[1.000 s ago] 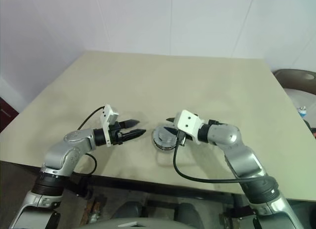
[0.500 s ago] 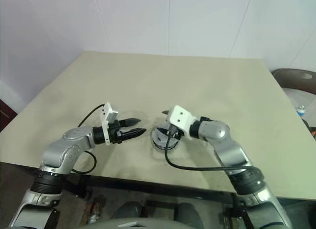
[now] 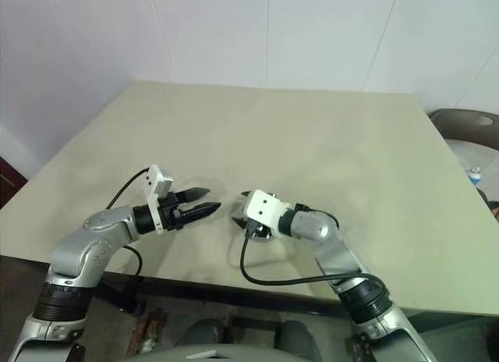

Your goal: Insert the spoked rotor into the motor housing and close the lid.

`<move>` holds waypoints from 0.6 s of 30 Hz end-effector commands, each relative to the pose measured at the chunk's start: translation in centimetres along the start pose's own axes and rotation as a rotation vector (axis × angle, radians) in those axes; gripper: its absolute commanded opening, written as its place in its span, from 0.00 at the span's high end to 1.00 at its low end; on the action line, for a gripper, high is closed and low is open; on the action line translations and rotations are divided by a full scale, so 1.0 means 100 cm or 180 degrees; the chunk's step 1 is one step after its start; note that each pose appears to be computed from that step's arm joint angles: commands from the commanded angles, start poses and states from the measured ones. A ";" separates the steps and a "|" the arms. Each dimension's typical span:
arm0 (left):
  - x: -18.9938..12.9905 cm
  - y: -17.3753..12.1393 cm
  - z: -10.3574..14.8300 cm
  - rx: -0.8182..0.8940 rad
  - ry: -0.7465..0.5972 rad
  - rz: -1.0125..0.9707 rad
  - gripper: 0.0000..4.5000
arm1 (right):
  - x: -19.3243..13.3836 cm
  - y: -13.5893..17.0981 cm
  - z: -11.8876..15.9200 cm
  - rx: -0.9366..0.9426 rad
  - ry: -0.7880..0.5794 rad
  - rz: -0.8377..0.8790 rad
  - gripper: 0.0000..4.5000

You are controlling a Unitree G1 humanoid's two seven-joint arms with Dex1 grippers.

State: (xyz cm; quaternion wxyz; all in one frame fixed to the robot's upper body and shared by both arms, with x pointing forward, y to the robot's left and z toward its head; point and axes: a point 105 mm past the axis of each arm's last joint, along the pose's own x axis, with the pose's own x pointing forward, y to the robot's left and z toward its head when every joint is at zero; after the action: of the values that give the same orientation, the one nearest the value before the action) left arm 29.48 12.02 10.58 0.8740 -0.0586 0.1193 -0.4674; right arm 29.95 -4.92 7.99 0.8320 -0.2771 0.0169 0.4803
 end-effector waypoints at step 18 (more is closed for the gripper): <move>0.009 0.003 0.011 0.0158 0.0079 -0.0232 0.28 | -0.043 -0.003 0.004 0.1578 -0.0007 -0.0120 0.28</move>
State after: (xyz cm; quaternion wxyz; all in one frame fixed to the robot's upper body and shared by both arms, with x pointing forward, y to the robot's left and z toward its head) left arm 30.19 11.37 10.59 0.8566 -0.0530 0.1301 -0.4964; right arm 27.96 -8.68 8.43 0.8821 -0.0549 0.1555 0.4413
